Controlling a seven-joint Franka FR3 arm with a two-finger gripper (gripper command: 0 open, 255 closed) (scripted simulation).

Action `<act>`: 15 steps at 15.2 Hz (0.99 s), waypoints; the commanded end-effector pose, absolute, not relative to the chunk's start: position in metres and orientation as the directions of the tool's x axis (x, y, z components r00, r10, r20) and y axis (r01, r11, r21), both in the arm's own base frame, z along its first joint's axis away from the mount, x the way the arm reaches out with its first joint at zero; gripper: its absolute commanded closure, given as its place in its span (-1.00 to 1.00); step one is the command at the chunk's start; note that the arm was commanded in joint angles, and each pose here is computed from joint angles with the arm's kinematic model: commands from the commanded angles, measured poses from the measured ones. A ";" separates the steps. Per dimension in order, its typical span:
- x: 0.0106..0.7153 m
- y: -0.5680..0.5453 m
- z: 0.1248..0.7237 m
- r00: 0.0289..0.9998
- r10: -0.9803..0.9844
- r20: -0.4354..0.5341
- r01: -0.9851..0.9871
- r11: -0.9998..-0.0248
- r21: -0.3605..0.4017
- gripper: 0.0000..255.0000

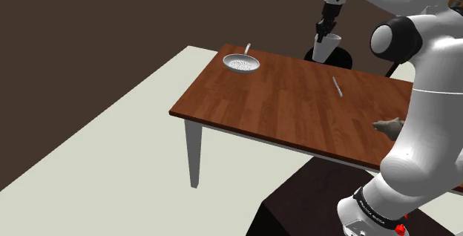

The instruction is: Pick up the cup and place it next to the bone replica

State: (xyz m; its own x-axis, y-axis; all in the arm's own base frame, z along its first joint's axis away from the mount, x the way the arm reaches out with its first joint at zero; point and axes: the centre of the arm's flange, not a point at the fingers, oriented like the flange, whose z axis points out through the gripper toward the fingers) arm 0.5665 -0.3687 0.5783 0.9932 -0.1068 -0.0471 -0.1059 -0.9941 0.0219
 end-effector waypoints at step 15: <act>0.407 -0.463 0.586 0.993 -0.107 -0.047 -0.106 -0.994 0.022 1.00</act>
State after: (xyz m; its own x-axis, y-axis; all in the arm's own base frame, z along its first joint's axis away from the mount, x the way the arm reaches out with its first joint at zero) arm 0.4216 -0.4584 0.5873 0.9930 -0.1083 -0.0475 -0.1074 -0.9940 0.0220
